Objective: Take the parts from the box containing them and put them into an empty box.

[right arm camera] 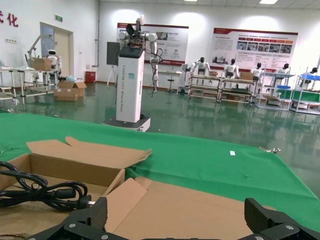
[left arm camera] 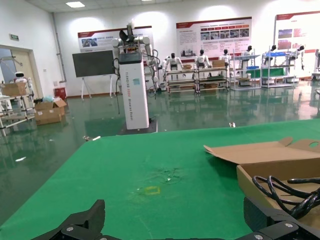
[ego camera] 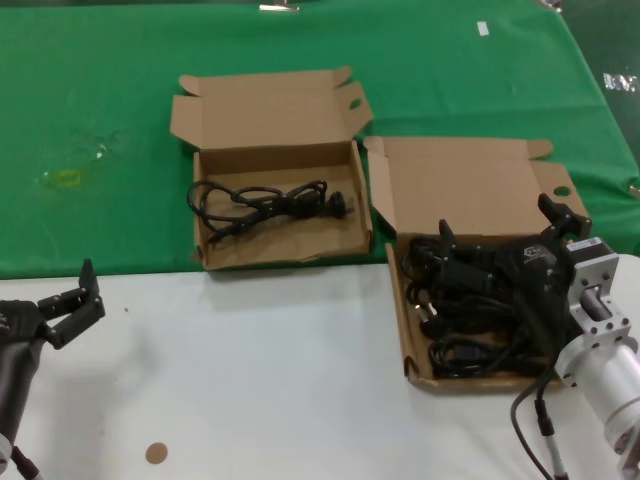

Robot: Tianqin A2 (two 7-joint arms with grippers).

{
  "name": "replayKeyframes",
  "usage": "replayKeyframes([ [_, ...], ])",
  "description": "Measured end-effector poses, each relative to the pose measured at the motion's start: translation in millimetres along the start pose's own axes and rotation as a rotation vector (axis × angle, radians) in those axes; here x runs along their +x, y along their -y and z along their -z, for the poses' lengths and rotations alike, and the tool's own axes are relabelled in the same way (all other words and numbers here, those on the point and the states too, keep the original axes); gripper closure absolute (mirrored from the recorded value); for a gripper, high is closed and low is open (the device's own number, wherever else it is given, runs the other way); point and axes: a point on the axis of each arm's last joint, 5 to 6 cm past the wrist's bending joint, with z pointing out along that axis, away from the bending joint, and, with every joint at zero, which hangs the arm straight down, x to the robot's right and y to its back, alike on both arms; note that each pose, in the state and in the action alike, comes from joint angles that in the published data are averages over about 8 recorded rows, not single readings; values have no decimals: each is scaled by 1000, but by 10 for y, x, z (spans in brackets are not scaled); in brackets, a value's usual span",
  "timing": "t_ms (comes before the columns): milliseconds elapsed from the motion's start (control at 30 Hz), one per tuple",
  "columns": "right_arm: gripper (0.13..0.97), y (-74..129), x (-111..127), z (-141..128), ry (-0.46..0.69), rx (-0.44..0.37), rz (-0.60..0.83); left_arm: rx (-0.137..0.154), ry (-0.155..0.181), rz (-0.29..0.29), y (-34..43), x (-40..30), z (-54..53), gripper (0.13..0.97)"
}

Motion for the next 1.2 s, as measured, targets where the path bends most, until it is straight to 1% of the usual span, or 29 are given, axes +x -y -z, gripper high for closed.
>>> replayKeyframes([
  [1200, 130, 0, 0, 0, 0, 0, 0, 0, 0, 0, 0, 0, 0, 132],
])
